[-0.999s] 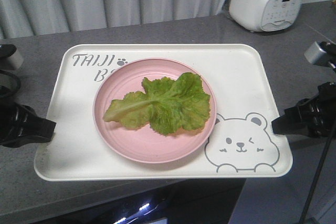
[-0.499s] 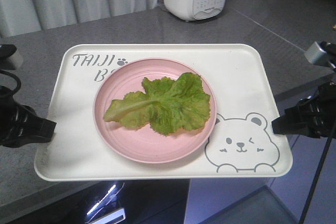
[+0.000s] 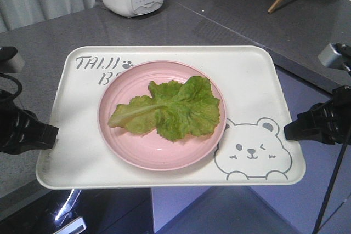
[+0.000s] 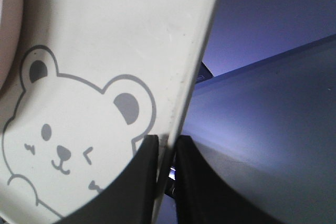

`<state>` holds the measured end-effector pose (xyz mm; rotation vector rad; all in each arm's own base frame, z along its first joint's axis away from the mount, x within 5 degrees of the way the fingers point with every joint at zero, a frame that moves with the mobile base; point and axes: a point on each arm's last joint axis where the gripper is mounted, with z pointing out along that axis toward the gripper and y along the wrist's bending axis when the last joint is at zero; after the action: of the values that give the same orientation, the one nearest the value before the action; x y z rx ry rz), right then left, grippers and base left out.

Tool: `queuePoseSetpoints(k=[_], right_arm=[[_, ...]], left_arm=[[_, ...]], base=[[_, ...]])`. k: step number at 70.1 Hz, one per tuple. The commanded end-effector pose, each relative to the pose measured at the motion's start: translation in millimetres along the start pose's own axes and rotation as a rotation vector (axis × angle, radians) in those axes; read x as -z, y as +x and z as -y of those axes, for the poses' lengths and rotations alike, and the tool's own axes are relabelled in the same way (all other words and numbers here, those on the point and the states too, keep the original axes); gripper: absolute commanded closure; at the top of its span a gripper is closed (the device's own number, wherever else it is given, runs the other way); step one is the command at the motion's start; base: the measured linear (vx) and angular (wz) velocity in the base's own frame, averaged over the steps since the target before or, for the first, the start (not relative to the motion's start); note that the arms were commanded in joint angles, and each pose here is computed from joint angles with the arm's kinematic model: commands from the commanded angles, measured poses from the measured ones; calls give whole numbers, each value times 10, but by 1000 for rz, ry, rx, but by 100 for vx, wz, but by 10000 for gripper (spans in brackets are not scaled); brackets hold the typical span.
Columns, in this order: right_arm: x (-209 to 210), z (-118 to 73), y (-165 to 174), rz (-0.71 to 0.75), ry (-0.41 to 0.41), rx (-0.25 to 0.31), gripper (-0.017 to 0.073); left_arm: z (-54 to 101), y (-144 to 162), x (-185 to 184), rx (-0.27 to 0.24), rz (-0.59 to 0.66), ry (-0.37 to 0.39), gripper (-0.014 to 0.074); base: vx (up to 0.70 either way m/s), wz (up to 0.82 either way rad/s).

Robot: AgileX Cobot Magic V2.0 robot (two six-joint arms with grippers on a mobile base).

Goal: Transfer vegetables to tray and serve
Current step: 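Turn the base away from the counter carrying the tray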

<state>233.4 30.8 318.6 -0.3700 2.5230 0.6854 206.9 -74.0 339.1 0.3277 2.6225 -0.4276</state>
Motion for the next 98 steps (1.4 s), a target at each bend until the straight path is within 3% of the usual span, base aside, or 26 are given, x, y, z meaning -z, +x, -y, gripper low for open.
queuePoseSetpoints(k=[1,98], right_arm=[[109,-185,-65,63,-104,39,562],[109,-185,-65,63,-104,39,562]], left_arm=[[137,-90,141,-4,111,90,601],[137,-90,141,-4,111,90,601]], base=[[-7,-39],[-1,-33]])
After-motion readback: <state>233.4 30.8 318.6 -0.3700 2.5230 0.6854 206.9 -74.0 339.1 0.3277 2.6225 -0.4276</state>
